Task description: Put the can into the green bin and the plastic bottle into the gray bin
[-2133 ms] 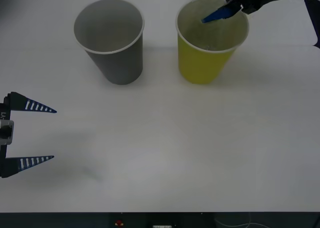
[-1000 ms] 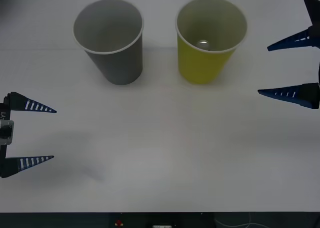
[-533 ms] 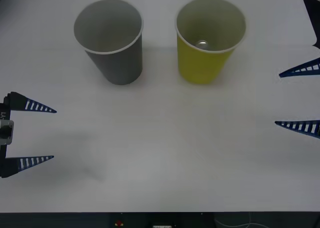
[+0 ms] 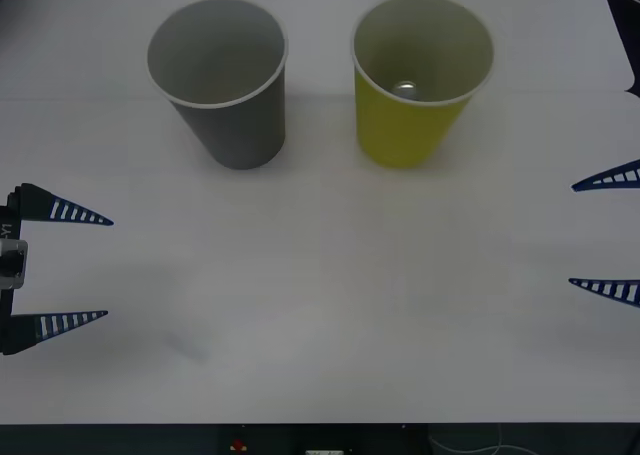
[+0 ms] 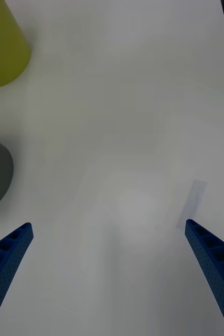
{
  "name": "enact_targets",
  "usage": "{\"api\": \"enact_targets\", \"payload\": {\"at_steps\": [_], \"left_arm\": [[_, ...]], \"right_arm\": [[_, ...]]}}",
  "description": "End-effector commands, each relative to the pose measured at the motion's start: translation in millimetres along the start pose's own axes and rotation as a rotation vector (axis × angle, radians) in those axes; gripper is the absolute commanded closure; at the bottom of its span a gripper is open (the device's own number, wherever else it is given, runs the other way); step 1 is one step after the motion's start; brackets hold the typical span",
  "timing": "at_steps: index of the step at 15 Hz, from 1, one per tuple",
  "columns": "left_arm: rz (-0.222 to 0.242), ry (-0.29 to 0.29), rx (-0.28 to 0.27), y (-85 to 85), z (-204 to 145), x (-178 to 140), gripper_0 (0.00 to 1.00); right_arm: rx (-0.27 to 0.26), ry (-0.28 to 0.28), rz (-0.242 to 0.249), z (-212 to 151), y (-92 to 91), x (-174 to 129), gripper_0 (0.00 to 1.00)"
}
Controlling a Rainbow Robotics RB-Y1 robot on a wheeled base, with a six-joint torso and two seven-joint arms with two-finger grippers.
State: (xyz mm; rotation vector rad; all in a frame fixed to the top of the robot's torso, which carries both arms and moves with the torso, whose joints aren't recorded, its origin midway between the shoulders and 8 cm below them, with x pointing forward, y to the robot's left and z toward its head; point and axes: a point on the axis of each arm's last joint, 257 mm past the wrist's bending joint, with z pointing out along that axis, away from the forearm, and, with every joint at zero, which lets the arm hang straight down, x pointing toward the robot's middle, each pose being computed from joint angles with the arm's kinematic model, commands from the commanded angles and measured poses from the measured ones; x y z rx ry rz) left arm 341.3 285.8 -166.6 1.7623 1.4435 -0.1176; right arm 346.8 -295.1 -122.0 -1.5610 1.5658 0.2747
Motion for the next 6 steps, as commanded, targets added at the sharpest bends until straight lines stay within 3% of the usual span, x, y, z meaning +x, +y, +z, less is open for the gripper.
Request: {"api": "enact_targets", "payload": {"at_steps": [1,6], "left_arm": [[0.000,0.000,0.000,0.0,0.0,0.0,0.00],[0.000,0.000,0.000,0.0,0.0,0.0,0.00]], "right_arm": [[-0.024,0.001,0.012,-2.4,7.2,7.1,0.00],[-0.026,-0.005,0.019,-3.5,7.4,7.4,0.00]]}}
